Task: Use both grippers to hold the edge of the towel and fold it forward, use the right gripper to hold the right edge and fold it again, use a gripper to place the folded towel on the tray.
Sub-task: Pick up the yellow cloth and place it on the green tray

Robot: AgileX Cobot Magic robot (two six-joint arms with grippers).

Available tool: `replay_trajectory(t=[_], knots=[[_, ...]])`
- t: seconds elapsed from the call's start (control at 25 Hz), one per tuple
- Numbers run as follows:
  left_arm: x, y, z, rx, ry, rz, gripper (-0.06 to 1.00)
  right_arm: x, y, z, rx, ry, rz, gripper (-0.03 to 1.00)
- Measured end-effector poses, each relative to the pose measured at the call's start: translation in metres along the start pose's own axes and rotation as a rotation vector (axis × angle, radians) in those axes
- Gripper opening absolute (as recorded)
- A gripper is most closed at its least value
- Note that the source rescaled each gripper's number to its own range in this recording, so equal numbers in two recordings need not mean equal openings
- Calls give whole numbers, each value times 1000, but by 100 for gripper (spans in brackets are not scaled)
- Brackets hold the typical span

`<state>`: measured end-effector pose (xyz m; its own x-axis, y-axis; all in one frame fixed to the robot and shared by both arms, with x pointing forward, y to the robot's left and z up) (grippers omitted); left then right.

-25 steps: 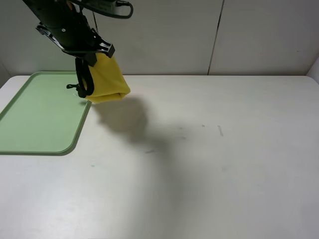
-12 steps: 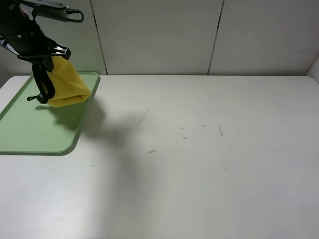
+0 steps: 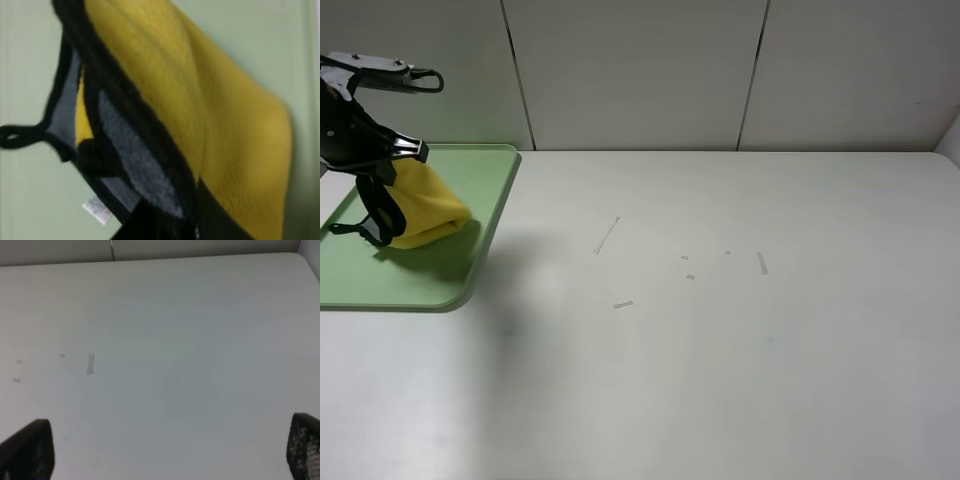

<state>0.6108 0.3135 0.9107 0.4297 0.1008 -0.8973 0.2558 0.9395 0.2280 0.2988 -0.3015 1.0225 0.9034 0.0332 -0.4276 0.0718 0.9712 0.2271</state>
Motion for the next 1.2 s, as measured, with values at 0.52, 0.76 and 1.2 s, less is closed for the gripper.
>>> replay_trajectory(t=[0.52,0.76,1.2], knots=[[32,-24,-31,7,-173,-21,3,0,0,0,0,0,0,100],[32,-25,-31,10,-189,-21,3,0,0,0,0,0,0,100],[25,-24,-34,22,-174,-17,92,0,0,0,0,0,0,100]])
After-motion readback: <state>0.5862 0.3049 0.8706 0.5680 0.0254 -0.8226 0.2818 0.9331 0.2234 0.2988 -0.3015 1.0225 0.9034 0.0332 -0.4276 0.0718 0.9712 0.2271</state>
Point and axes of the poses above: a point on each arm's last joint axis where the gripper is mounted, x pointing out along that axis toward the gripper, y along the wrist's bending axis when the last joint is at zero, z = x × y, the point moved 7 cm from there along x, pointing out along that axis toward the gripper, and after that the axes turned 14 degrees about x, right-handed, at the moved point
